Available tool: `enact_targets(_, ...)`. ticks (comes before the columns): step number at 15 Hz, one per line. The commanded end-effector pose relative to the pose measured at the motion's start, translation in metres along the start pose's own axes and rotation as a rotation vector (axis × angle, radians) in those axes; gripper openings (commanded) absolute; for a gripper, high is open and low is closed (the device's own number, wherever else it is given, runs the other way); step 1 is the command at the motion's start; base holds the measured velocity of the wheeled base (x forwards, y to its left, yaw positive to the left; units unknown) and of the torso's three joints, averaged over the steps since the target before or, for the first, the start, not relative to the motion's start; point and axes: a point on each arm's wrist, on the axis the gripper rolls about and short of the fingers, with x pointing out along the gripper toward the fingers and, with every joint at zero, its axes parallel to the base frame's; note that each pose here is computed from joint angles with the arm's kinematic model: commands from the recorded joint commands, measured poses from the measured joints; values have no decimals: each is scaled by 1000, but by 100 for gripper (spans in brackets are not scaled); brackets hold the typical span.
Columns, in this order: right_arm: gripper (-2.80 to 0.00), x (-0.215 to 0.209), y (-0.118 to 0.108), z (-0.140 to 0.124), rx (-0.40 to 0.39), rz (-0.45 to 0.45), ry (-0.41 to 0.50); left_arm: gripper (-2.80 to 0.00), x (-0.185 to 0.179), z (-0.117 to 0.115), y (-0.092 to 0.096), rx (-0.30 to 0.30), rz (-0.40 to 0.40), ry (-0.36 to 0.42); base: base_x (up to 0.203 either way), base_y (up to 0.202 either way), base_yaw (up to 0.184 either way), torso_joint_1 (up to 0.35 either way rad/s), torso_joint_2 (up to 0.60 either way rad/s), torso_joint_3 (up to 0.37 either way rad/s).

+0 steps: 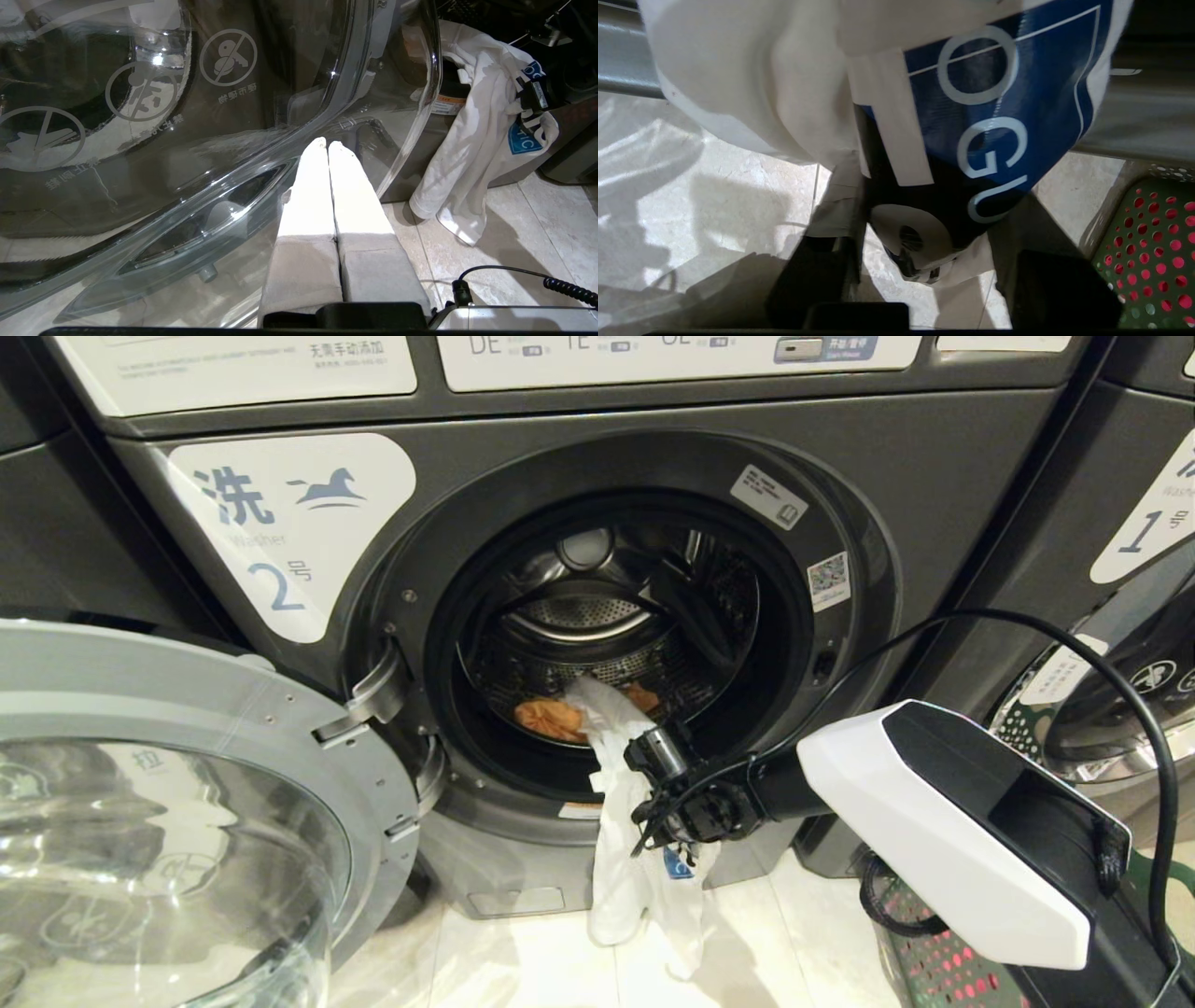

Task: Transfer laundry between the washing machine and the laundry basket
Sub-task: Pick a cloth and place it into the basket

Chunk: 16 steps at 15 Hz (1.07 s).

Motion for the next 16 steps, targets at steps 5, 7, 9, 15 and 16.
enact_targets(5,-280,-48,-13,23,8,1,0,-280,0,0,0,0,1,-1,0,0,0,0,0,0)
enact_targets(7,-280,-78,-22,35,26,12,-29,-280,0,0,0,0,1,-1,0,0,0,0,0,0)
enact_targets(9,-280,-125,-36,43,36,36,-66,-280,0,0,0,0,1,-1,0,0,0,0,0,0)
enact_targets(15,-280,-291,-97,8,121,144,-226,-280,0,0,0,0,1,-1,0,0,0,0,0,0)
enact_targets(16,-280,-318,-109,-5,137,165,-268,-280,0,0,0,0,1,-1,0,0,0,0,0,0)
